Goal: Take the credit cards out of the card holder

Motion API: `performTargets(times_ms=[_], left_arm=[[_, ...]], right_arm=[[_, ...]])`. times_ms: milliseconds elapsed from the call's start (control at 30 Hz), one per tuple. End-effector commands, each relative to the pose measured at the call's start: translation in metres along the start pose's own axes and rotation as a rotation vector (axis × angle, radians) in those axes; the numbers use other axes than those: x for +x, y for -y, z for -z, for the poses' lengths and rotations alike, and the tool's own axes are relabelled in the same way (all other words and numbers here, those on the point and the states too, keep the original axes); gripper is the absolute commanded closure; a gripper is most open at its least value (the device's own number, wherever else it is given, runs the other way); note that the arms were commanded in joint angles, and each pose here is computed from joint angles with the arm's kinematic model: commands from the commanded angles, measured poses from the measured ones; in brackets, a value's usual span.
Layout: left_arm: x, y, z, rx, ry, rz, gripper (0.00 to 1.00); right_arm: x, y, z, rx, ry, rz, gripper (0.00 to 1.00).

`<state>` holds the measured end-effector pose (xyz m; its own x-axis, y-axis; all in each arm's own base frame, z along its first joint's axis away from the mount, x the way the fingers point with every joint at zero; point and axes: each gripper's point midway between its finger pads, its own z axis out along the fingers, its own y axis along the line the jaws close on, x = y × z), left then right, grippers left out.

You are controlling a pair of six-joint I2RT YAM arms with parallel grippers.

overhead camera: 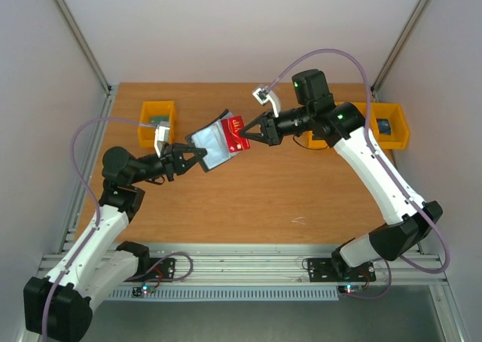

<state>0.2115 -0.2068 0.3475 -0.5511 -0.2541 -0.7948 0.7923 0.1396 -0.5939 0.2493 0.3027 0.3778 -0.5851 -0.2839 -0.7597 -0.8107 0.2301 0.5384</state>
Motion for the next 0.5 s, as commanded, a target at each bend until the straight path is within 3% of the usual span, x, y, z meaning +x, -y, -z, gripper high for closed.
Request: performTargets(times_ms=[0, 133, 233, 333, 467], left_arm=[[-0.003, 0.015, 0.002, 0.036, 0.009, -0.079, 1.00], [-0.003, -0.009, 0.003, -0.073, 0.039, -0.037, 1.00], [-0.003, -0.035, 0.008, -0.208, 0.077, 0.000, 1.00], [0.003, -0.055, 0.014, -0.310, 0.077, 0.015, 1.00], [0.012, -0.071, 0.021, -0.394, 0.069, 0.017, 1.00]], right_arm=[[-0.003, 0.003, 0.008, 0.054, 0.007, 0.013, 0.99], [-0.015, 0.018, 0.033, 0.099, 0.086, -0.063, 0.99], [-0.029, 0.055, 0.075, 0.255, 0.215, -0.183, 0.99], [-0.025, 0.111, 0.135, 0.479, 0.361, -0.387, 0.99], [0.017, 0.176, 0.209, 0.689, 0.552, -0.750, 0.99]])
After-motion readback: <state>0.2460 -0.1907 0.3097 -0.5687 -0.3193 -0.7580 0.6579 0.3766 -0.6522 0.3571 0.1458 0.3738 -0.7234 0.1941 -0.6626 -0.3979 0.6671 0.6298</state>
